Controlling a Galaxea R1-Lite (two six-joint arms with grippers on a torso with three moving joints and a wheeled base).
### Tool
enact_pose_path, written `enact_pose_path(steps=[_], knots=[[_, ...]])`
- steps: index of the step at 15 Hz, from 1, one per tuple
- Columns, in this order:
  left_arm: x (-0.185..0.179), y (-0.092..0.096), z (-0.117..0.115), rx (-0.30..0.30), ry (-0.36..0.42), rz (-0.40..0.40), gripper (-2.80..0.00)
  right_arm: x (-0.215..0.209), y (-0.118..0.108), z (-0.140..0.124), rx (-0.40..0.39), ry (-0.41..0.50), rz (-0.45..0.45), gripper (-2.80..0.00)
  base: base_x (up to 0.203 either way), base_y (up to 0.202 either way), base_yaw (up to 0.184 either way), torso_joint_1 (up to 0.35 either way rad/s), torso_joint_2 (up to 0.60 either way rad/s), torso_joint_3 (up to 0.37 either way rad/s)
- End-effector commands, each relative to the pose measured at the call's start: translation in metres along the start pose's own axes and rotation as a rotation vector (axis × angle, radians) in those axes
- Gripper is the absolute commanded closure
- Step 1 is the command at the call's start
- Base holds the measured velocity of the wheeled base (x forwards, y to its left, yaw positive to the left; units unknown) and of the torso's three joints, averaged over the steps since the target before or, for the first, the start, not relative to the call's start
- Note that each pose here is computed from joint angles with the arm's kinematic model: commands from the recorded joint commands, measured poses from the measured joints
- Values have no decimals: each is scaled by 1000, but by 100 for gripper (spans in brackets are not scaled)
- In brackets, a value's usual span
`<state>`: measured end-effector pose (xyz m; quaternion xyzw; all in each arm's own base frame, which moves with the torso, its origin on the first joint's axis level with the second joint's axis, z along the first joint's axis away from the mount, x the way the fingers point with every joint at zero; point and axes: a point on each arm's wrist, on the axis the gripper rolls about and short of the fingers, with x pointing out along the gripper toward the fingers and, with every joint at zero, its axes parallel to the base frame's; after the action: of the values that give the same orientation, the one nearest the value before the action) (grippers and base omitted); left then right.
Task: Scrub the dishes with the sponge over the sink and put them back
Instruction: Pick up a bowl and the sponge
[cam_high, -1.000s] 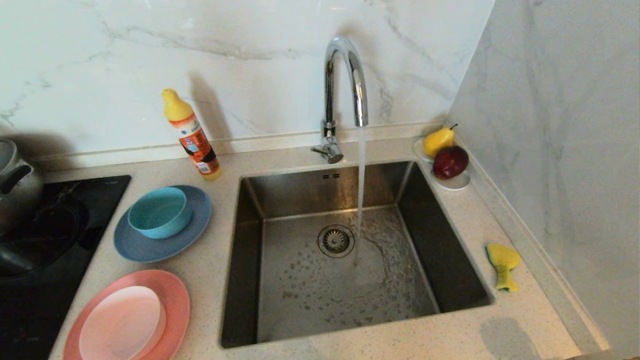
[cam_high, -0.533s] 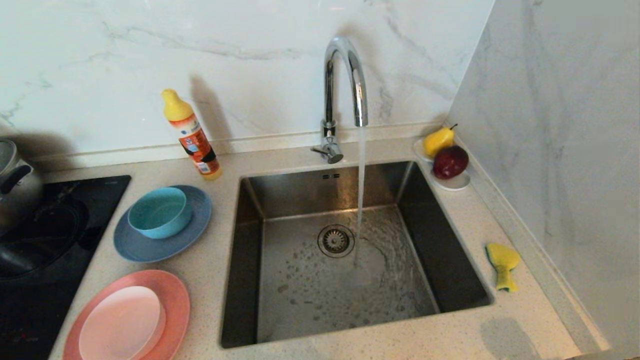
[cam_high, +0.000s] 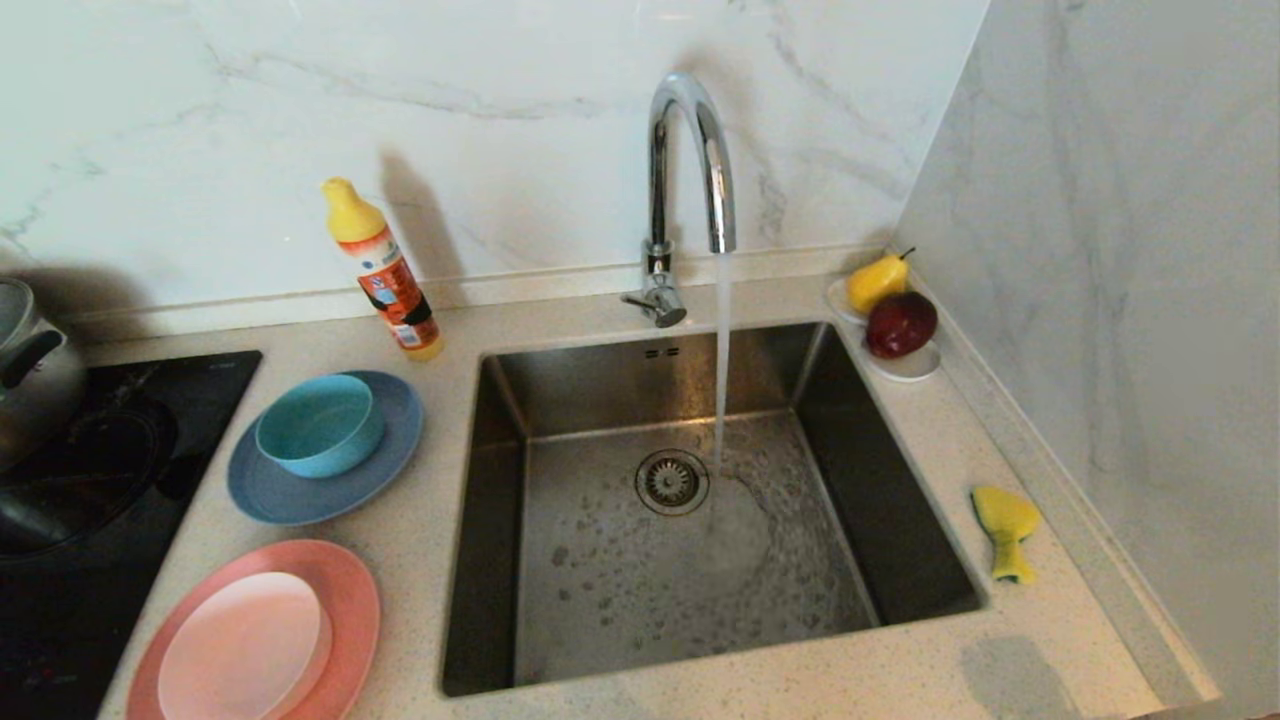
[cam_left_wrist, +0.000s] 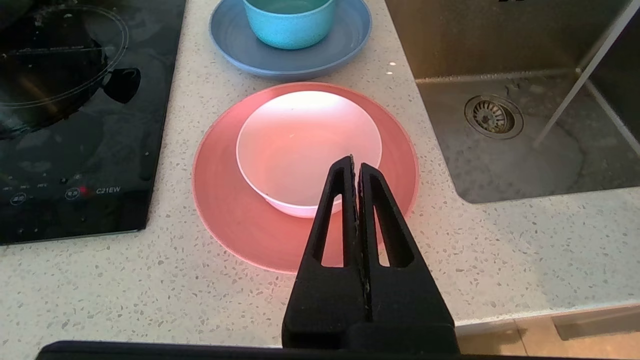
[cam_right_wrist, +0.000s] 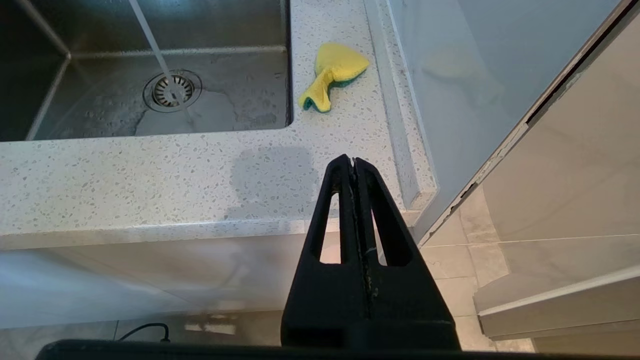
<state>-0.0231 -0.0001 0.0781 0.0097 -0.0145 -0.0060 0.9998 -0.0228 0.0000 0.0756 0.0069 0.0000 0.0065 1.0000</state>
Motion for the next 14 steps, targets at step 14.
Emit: enact_pose_path(steps=[14], knots=[[2,0,-5,0,22,0,0,-1,0,3,-72,-5,-4,0,0,0,0,0,0,0]])
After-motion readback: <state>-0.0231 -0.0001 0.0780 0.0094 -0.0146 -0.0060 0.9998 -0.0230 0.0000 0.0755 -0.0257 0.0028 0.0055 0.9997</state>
